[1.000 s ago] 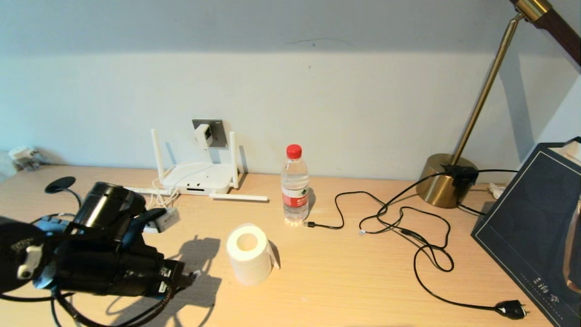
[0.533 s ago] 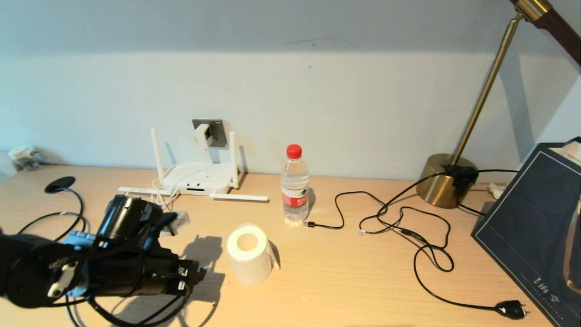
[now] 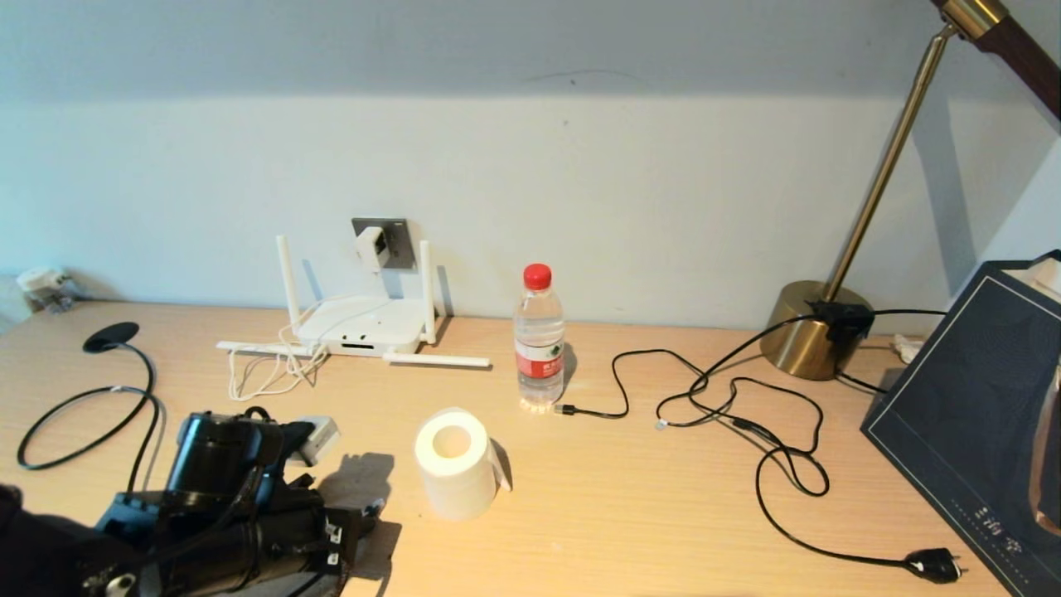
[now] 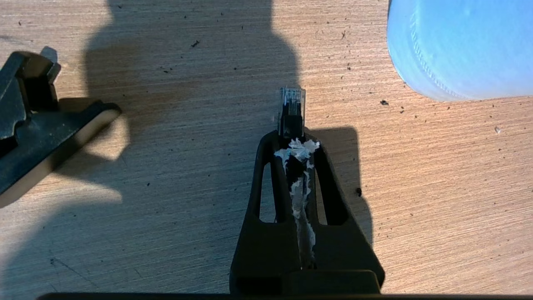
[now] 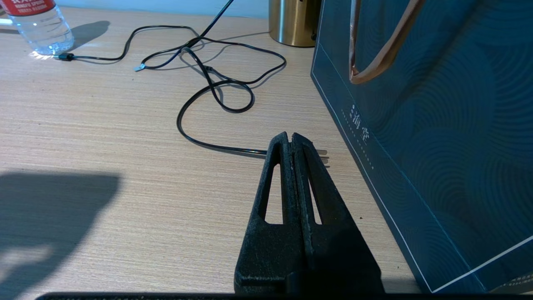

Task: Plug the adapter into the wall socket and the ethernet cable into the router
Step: Align cable and router interface

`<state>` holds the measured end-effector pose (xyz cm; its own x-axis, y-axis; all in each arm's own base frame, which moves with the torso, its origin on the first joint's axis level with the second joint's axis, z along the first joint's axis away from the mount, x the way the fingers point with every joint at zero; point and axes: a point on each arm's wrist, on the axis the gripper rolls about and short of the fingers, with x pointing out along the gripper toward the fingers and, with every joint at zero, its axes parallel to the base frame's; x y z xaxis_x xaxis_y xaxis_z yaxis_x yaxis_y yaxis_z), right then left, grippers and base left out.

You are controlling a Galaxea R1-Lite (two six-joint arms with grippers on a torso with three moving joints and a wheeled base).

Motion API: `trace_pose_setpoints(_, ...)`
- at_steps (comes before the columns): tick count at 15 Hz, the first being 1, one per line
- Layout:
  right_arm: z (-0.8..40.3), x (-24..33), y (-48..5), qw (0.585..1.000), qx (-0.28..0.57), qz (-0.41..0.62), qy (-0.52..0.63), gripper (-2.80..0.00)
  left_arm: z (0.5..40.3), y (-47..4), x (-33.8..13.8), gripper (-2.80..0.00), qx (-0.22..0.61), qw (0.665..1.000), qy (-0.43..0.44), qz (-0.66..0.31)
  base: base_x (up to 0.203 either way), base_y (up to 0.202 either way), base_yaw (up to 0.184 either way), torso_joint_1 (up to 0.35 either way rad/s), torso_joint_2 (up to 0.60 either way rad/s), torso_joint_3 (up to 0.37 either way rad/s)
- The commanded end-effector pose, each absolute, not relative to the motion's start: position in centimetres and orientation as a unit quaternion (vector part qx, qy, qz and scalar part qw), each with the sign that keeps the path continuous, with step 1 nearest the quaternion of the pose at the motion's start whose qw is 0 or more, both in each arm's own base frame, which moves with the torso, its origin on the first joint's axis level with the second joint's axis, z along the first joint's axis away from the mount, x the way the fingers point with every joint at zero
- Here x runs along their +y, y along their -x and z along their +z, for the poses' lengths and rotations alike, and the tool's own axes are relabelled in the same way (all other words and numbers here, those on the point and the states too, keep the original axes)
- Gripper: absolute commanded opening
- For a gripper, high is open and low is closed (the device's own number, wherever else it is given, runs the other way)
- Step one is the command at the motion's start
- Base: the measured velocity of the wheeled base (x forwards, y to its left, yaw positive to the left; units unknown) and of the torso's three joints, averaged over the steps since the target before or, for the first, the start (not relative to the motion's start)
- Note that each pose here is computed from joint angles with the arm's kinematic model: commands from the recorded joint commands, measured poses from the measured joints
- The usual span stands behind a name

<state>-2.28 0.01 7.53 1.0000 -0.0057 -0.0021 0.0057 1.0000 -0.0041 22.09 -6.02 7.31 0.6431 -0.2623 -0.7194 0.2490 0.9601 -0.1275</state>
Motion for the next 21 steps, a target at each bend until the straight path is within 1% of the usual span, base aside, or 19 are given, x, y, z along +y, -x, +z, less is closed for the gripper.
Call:
trace_pose_setpoints(1, 7.5, 0.0, 2.3, 1.000, 0.001, -0.003, 0.002, -2.80, 6.5, -21.4, -6.0, -2.80, 0.391, 0.909, 0.007, -0.145, 0.000, 0.000, 0.000, 0.000, 0.00, 0.000)
trace_pose_setpoints(6, 7.5, 0.0, 2.3, 1.000, 0.002, -0.003, 0.002, -2.80, 4.5, -20.8, -6.1, -2.80, 0.362, 0.920, -0.008, -0.148, 0.000, 0.000, 0.000, 0.000, 0.00, 0.000)
trace_pose_setpoints(11, 7.5, 0.0, 2.3, 1.000, 0.002, -0.003, 0.002, -2.80, 1.2, -20.7, -6.0, -2.80, 0.324, 0.936, -0.010, -0.139, 0.000, 0.000, 0.000, 0.000, 0.00, 0.000)
trace_pose_setpoints(13, 7.5, 0.0, 2.3, 1.000, 0.001, -0.003, 0.002, -2.80, -0.4, -20.7, -6.1, -2.80, 0.329, 0.936, -0.020, -0.120, 0.000, 0.000, 0.000, 0.000, 0.00, 0.000)
trace_pose_setpoints(18, 7.5, 0.0, 2.3, 1.000, 0.001, -0.003, 0.002, -2.80, -0.7, -21.0, -6.3, -2.80, 0.318, 0.939, -0.058, -0.116, 0.000, 0.000, 0.000, 0.000, 0.00, 0.000)
trace_pose_setpoints(21, 7.5, 0.0, 2.3, 1.000, 0.002, -0.003, 0.002, -2.80, -0.8, -21.0, -6.3, -2.80, 0.320, 0.939, -0.060, -0.113, 0.000, 0.000, 0.000, 0.000, 0.00, 0.000)
